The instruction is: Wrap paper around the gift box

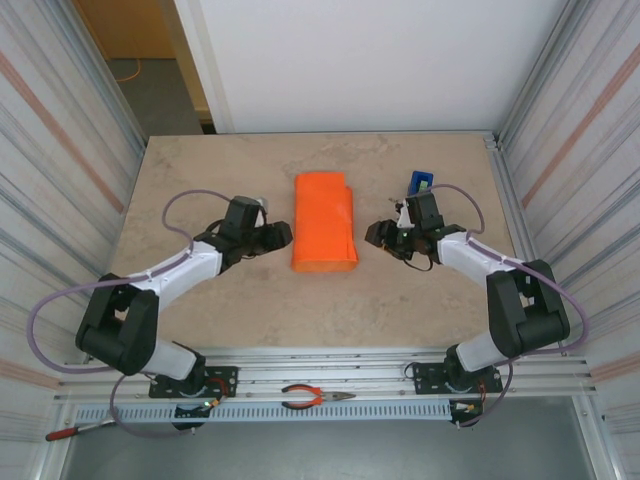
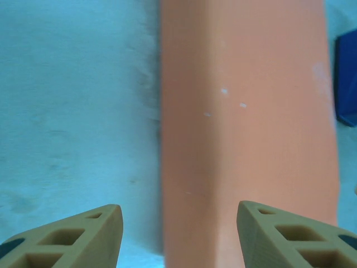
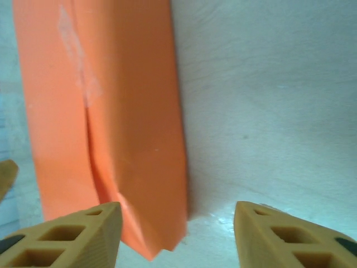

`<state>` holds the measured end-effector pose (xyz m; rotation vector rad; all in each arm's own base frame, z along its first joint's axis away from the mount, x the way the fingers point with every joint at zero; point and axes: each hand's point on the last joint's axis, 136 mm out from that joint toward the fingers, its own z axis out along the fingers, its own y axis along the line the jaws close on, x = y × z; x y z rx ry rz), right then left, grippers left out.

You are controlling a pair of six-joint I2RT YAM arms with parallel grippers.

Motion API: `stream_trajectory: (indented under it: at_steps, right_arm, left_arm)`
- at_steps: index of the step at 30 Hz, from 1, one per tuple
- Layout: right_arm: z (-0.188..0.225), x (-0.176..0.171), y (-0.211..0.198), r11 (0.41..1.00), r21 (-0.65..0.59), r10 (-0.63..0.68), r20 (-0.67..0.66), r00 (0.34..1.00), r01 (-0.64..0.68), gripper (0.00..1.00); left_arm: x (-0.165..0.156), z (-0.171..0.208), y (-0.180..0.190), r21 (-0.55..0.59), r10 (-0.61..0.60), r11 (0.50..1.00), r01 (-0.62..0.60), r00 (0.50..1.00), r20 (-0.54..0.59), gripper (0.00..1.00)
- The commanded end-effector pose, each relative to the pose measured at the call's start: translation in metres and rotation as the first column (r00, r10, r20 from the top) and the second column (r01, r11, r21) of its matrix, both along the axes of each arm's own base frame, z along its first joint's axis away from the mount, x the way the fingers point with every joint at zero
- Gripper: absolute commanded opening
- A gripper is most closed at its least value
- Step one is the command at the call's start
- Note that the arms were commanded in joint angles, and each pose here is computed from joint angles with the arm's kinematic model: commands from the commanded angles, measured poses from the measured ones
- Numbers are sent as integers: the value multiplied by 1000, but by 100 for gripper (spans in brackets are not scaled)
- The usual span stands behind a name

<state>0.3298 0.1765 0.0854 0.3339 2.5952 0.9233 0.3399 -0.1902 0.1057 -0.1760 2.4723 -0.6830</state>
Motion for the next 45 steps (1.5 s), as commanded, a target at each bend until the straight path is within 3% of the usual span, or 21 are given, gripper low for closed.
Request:
stream_trajectory:
  at_steps: [1,3,6,19,30,32,34,37,40,45]
  right_arm:
    - [-10,-3,-8,999,-41,-22,-38,999,20,41]
    - [-18,-1,-9,997,-79,-18,-55,998,14,28]
    - [-30,1,-5,994,-111,0,-77,997,-8,20]
    - [-30,-8,57,985,-95,136,-75,988,-143,16]
    - [-3,2,-4,998,-68,15,-38,999,-17,17]
    - [8,4,-6,999,-48,10,-18,1000,-11,23]
    - [21,6,-1,1000,-15,23,13,1000,-23,48]
    - [38,9,14,998,26,57,45,997,-58,68]
    - [44,10,32,995,19,97,61,993,-98,77]
    - [34,12,52,991,-16,133,53,990,-132,82]
  left_arm:
    - [-1,-17,11,42,10,999,-7,997,-75,56]
    - [0,-29,13,74,14,997,-6,994,-110,55]
    - [-2,-42,11,81,5,997,7,988,-157,54]
    - [-18,-49,-34,34,-100,994,106,983,-154,53]
    - [-17,-27,11,81,-41,996,49,994,-97,56]
    - [-14,-21,17,71,-36,997,41,997,-73,58]
    - [-9,-10,14,48,-55,997,56,998,-30,60]
    - [-4,3,1,0,-105,994,105,994,5,62]
    - [1,7,-12,-29,-134,990,135,991,21,63]
    - [1,3,-32,-6,-188,982,188,982,31,64]
